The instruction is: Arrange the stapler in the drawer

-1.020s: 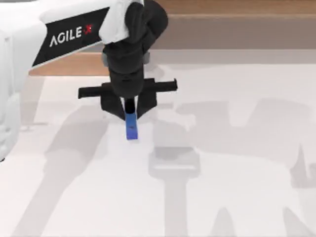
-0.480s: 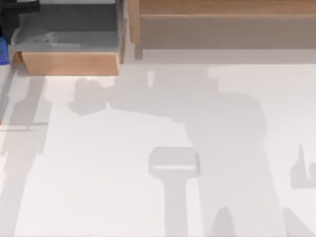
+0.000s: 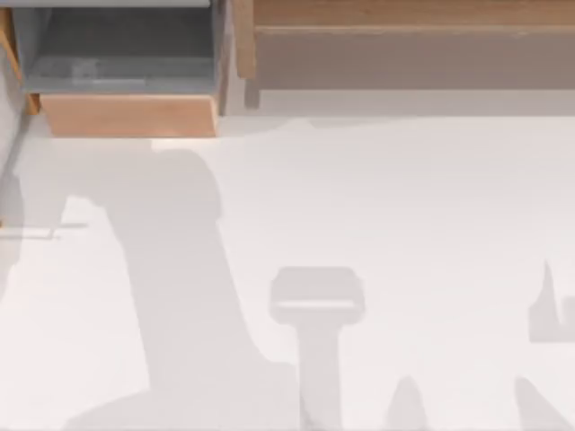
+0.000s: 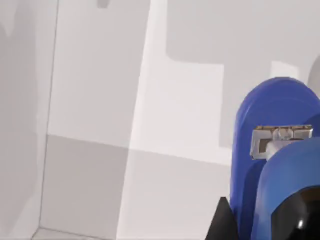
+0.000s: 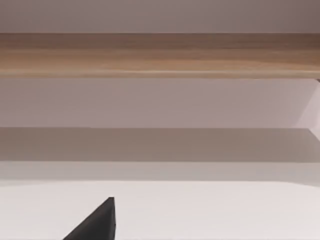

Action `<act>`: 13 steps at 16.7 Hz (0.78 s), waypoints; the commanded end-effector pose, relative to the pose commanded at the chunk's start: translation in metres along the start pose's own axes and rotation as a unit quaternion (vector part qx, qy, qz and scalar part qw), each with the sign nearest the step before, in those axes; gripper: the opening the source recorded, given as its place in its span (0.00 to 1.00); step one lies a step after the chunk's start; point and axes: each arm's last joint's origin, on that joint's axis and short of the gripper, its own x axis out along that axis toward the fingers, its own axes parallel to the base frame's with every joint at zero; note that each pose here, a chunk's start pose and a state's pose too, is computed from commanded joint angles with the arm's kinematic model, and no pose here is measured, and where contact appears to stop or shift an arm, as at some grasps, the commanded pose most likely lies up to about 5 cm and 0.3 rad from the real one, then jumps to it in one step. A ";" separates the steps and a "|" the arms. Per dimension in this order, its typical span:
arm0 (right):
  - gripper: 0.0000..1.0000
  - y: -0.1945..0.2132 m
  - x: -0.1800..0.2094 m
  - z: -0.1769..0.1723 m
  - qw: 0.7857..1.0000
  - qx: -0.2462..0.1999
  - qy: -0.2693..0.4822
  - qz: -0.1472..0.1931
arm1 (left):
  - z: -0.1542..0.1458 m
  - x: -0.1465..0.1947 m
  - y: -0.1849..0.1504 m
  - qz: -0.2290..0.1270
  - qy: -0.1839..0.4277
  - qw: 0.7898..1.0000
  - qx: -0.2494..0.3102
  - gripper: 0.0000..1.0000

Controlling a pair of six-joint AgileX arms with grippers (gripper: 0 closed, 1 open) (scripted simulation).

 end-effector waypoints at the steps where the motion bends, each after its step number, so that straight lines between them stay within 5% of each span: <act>1: 1.00 0.000 0.000 0.000 1.000 0.000 0.000 0.000 | 0.001 0.014 0.004 -0.007 0.014 1.000 0.016 0.00; 5: 1.00 0.000 0.000 0.000 1.000 0.000 0.000 0.000 | -0.001 0.051 0.006 -0.031 0.062 0.995 0.073 0.00; 13: 1.00 0.000 0.000 0.000 1.000 0.000 0.000 0.000 | -0.001 0.056 0.004 -0.033 0.069 0.993 0.084 0.00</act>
